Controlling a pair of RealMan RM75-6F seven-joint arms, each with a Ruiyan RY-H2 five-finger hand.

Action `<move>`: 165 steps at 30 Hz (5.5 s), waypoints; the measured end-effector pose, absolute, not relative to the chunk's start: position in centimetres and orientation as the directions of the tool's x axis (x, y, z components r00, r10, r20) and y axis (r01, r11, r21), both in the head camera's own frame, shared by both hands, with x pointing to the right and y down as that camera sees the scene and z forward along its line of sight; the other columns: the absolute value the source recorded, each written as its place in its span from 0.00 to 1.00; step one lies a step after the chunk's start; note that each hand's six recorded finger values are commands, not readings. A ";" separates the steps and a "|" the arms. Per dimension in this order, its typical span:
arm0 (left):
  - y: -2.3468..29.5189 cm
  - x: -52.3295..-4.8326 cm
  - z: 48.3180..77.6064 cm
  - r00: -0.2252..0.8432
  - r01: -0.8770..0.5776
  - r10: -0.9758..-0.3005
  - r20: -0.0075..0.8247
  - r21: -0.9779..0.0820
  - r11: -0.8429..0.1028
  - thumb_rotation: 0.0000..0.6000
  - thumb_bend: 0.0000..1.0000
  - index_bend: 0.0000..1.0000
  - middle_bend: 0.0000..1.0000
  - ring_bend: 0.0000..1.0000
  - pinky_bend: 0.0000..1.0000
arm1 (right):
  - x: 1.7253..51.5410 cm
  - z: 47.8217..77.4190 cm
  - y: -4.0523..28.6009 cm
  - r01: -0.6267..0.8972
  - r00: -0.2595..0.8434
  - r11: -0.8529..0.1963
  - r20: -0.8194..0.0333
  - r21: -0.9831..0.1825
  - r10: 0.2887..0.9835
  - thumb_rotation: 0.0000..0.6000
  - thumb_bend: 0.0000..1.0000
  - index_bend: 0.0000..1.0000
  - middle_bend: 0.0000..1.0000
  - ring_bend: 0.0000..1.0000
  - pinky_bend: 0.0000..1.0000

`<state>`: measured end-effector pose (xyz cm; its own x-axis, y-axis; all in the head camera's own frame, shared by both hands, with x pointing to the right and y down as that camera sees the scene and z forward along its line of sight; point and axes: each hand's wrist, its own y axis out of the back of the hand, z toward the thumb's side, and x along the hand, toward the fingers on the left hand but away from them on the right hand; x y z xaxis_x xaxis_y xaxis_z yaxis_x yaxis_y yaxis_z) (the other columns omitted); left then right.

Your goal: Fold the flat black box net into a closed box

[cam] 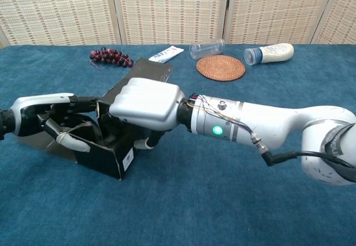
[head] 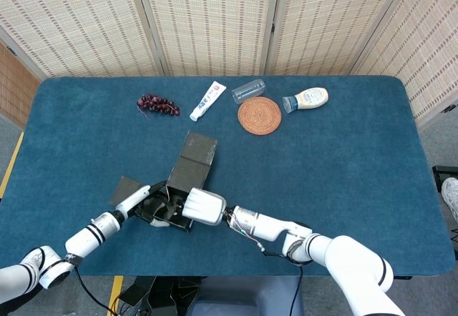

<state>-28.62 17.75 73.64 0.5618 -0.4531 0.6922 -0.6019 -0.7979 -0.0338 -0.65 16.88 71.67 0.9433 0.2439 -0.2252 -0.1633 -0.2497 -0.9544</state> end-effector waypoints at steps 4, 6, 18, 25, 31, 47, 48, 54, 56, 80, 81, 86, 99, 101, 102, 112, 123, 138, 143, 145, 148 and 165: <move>17.8 -28.6 73.6 0.565 -0.598 -0.451 0.691 -0.033 -0.800 1.00 0.09 0.12 0.11 0.01 0.31 | -0.7 71.7 17.0 -0.181 0.943 -0.248 -0.240 -0.952 0.231 1.00 0.25 0.47 0.46 0.77 1.00; 17.7 -28.6 73.5 0.565 -0.598 -0.451 0.691 -0.033 -0.801 1.00 0.09 0.12 0.11 0.01 0.31 | -0.8 71.7 17.1 -0.190 0.944 -0.242 -0.245 -0.951 0.221 1.00 0.25 0.48 0.47 0.77 1.00; 17.8 -28.6 73.3 0.566 -0.603 -0.455 0.687 -0.031 -0.797 1.00 0.09 0.13 0.11 0.01 0.31 | -1.1 71.3 16.8 -0.230 0.941 -0.231 -0.276 -0.946 0.195 1.00 0.35 0.69 0.72 0.79 1.00; 17.6 -28.5 73.3 0.565 -0.606 -0.459 0.686 -0.033 -0.795 1.00 0.09 0.13 0.11 0.01 0.31 | -1.1 70.9 16.6 -0.236 0.940 -0.226 -0.281 -0.945 0.194 1.00 0.37 0.71 0.77 0.80 1.00; 17.5 -28.4 73.3 0.557 -0.615 -0.470 0.685 -0.041 -0.788 1.00 0.09 0.13 0.11 0.01 0.31 | -0.7 70.8 16.2 -0.246 0.936 -0.203 -0.287 -0.948 0.203 1.00 0.28 0.45 0.47 0.77 1.00; 17.5 -27.2 73.1 0.511 -0.624 -0.531 0.676 -0.132 -0.770 1.00 0.09 0.11 0.08 0.00 0.28 | 3.8 67.8 14.3 -0.113 0.891 -0.292 -0.227 -0.950 0.394 1.00 0.18 0.03 0.14 0.70 1.00; 17.5 -27.1 73.0 0.508 -0.623 -0.536 0.674 -0.142 -0.770 1.00 0.09 0.10 0.06 0.00 0.28 | 4.4 67.5 14.3 -0.085 0.882 -0.323 -0.222 -0.943 0.416 1.00 0.18 0.03 0.15 0.70 1.00; 17.3 -27.3 71.7 0.491 -0.611 -0.570 0.659 -0.205 -0.764 1.00 0.09 0.05 0.00 0.00 0.25 | 7.5 66.5 15.0 0.072 0.805 -0.515 -0.255 -0.854 0.536 1.00 0.12 0.03 0.17 0.70 1.00; 17.1 -27.7 71.1 0.484 -0.606 -0.583 0.653 -0.230 -0.761 1.00 0.09 0.04 0.00 0.00 0.24 | 8.5 66.5 15.2 0.124 0.770 -0.575 -0.288 -0.809 0.570 1.00 0.08 0.02 0.15 0.70 1.00; 16.2 -31.4 67.7 0.419 -0.644 -0.680 0.601 -0.331 -0.690 1.00 0.09 0.02 0.00 0.00 0.22 | 8.2 71.2 21.1 0.593 0.488 -0.796 -0.731 -0.123 0.476 1.00 0.00 0.00 0.01 0.65 1.00; 16.2 -31.5 67.7 0.419 -0.646 -0.682 0.600 -0.331 -0.688 1.00 0.09 0.02 0.00 0.00 0.22 | 7.8 71.5 21.2 0.597 0.486 -0.794 -0.736 -0.114 0.471 1.00 0.00 0.00 0.01 0.65 1.00; 16.0 -32.2 67.5 0.408 -0.656 -0.697 0.589 -0.342 -0.673 1.00 0.09 0.02 0.00 0.00 0.22 | 6.6 72.7 21.1 0.599 0.478 -0.791 -0.737 -0.124 0.478 1.00 0.00 0.00 0.01 0.65 1.00; 15.7 -34.2 66.8 0.375 -0.691 -0.728 0.574 -0.350 -0.632 1.00 0.09 0.02 0.00 0.00 0.22 | 3.3 74.8 20.8 0.595 0.469 -0.776 -0.694 -0.209 0.547 1.00 0.01 0.00 0.12 0.65 1.00; 15.6 -34.6 66.6 0.366 -0.699 -0.735 0.570 -0.354 -0.622 1.00 0.09 0.02 0.00 0.00 0.22 | 3.0 75.0 20.7 0.590 0.465 -0.772 -0.681 -0.237 0.565 1.00 0.07 0.03 0.19 0.67 1.00; 15.5 -34.8 66.6 0.362 -0.702 -0.739 0.568 -0.355 -0.617 1.00 0.09 0.02 0.00 0.00 0.22 | 2.8 75.2 20.5 0.590 0.461 -0.765 -0.671 -0.257 0.581 1.00 0.12 0.06 0.22 0.69 1.00; 14.4 -37.6 65.3 0.260 -0.766 -0.814 0.519 -0.403 -0.502 1.00 0.09 0.08 0.00 0.01 0.29 | 3.0 75.0 18.2 0.672 0.420 -0.685 -0.618 -0.280 0.664 1.00 0.23 0.25 0.37 0.76 1.00; 13.9 -40.0 63.1 0.089 -0.792 -0.936 0.339 -0.546 -0.273 1.00 0.09 0.19 0.13 0.24 0.44 | 6.0 71.7 15.4 0.863 0.448 -0.484 -0.668 0.147 0.595 1.00 0.22 0.25 0.37 0.76 1.00; 13.1 -37.7 64.1 0.105 -0.768 -0.957 0.270 -0.589 -0.250 1.00 0.09 0.16 0.13 0.40 0.57 | 9.6 69.8 15.9 0.817 0.559 -0.202 -0.656 0.540 0.507 1.00 0.21 0.25 0.37 0.76 1.00; 12.2 -35.6 64.2 0.129 -0.784 -0.961 0.243 -0.568 -0.249 1.00 0.09 0.14 0.13 0.40 0.57 | 9.8 69.5 16.3 0.797 0.585 -0.213 -0.633 0.566 0.506 1.00 0.21 0.25 0.37 0.76 1.00; 11.9 -34.8 64.1 0.133 -0.799 -0.964 0.230 -0.551 -0.242 1.00 0.09 0.13 0.13 0.40 0.58 | 9.8 69.5 16.5 0.793 0.593 -0.229 -0.625 0.565 0.508 1.00 0.21 0.25 0.37 0.76 1.00; 11.2 -33.5 63.9 0.137 -0.820 -0.969 0.206 -0.525 -0.228 1.00 0.09 0.13 0.12 0.41 0.59 | 9.5 69.5 16.9 0.787 0.603 -0.254 -0.614 0.562 0.509 1.00 0.21 0.25 0.37 0.76 1.00; 10.7 -30.7 63.3 0.196 -0.835 -0.948 0.249 -0.464 -0.294 1.00 0.09 0.00 0.00 0.34 0.59 | 9.1 69.3 17.1 0.782 0.608 -0.290 -0.574 0.552 0.549 1.00 0.21 0.25 0.38 0.76 1.00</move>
